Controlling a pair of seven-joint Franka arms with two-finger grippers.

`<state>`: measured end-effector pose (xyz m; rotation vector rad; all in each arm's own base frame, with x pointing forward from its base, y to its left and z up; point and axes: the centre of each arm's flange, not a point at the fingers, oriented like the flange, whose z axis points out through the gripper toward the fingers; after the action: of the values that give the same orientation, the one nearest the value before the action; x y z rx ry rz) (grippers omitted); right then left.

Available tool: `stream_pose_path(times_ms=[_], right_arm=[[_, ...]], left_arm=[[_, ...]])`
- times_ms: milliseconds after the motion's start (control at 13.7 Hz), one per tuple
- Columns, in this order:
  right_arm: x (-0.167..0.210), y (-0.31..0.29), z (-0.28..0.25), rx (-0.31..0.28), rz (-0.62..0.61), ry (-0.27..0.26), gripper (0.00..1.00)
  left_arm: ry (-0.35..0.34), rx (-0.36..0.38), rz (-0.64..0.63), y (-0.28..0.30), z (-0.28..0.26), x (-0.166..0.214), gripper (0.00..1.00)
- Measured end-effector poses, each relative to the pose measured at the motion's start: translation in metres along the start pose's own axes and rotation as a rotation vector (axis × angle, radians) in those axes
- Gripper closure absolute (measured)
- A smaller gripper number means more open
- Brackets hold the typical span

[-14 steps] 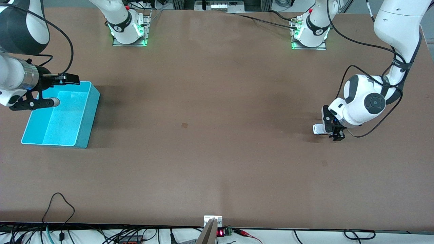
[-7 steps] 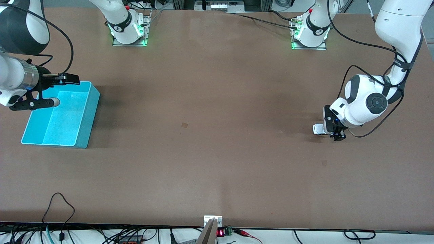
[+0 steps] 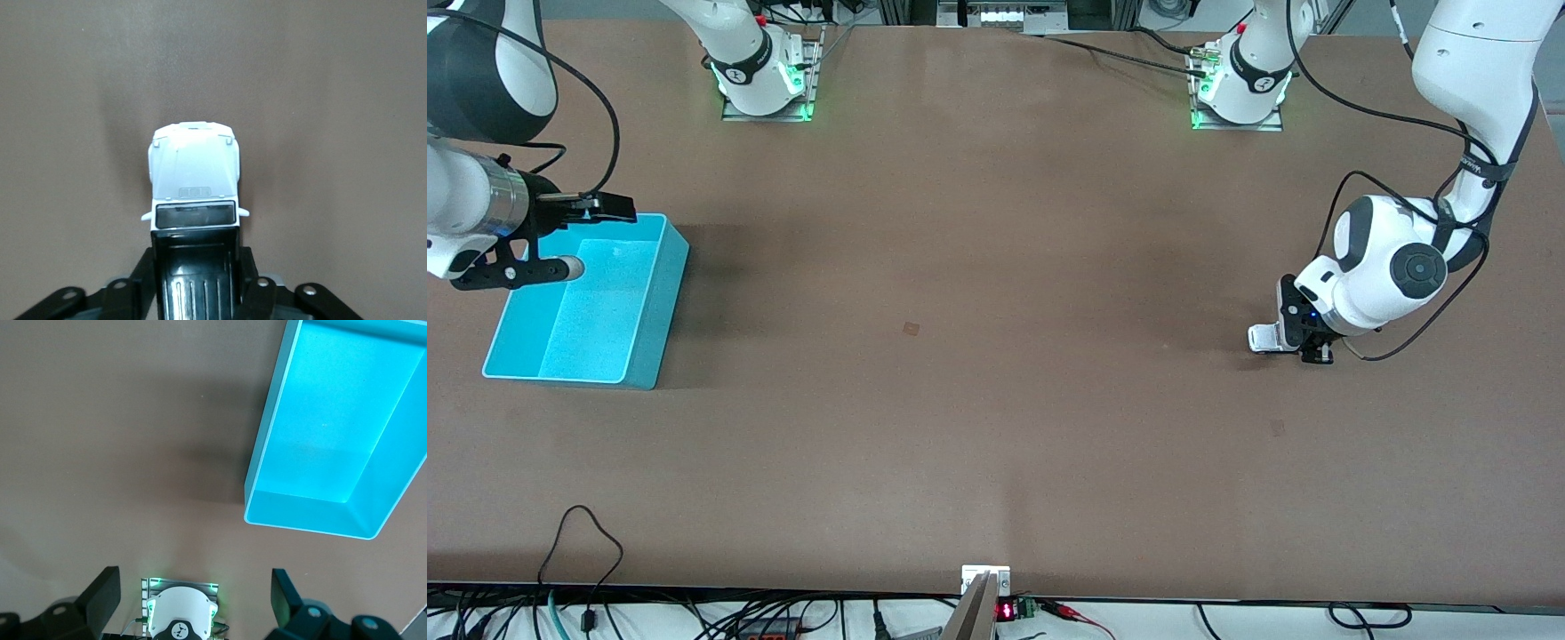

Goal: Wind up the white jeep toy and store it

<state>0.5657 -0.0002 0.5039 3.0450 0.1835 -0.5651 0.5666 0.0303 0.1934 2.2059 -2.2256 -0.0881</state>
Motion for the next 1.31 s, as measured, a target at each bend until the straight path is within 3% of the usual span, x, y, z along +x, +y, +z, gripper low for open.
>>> stream_pose_path(times_ms=[509, 1310], right_arm=[[0.0000, 0.0000, 0.0000, 0.000, 0.000, 0.000, 0.00], [0.0000, 0.0000, 0.0000, 0.000, 0.000, 0.000, 0.00]], left_arm=[[0.000, 0.003, -0.063, -0.0006, -0.0010, -0.0006, 0.49], [0.001, -0.001, -0.064, 0.0004, 0.0004, 0.0000, 0.49]])
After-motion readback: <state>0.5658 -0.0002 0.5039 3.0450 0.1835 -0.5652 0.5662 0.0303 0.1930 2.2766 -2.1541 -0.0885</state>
